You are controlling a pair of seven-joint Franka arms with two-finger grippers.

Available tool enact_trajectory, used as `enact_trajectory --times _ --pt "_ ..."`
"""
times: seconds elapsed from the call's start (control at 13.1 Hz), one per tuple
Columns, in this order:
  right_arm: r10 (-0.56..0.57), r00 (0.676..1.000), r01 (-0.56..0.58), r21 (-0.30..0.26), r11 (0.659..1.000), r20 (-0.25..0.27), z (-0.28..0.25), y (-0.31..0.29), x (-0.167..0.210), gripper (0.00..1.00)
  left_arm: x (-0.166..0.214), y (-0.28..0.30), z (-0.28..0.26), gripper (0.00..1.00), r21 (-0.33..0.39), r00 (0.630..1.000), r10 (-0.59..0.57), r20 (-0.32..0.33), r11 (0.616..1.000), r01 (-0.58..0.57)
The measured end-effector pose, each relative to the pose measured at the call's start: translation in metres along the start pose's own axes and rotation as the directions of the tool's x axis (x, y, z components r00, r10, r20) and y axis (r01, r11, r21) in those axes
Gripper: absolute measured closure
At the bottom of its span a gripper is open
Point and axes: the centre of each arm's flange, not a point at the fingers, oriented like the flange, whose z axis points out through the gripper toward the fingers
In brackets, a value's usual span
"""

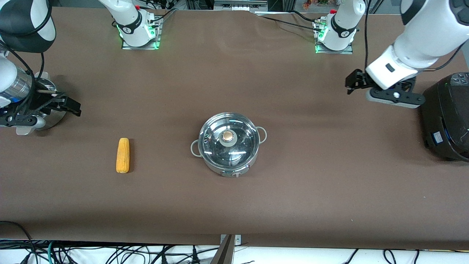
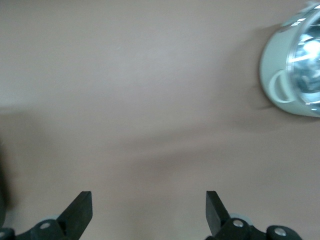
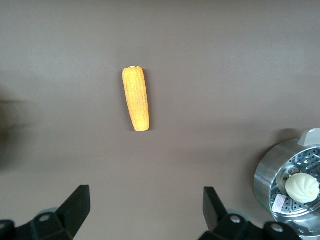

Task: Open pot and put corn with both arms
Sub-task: 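Grasp the lid knob with the left gripper while the right gripper reaches the corn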

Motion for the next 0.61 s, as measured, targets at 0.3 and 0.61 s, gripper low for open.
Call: enact_trajectory --times 0.3,0.61 --pt "0.0 1.0 0.0 0.0 1.0 0.0 0.0 0.0 0.0 0.0 0.057 0.095 0.03 0.0 -0.059 1.0 0.005 0.001 0.998 -0.004" --pt "0.0 1.0 0.0 0.0 1.0 -0.001 -0.001 0.0 0.0 0.0 0.109 0.201 0.082 0.0 -0.166 0.983 -0.176 -0.058 0.972 0.164"
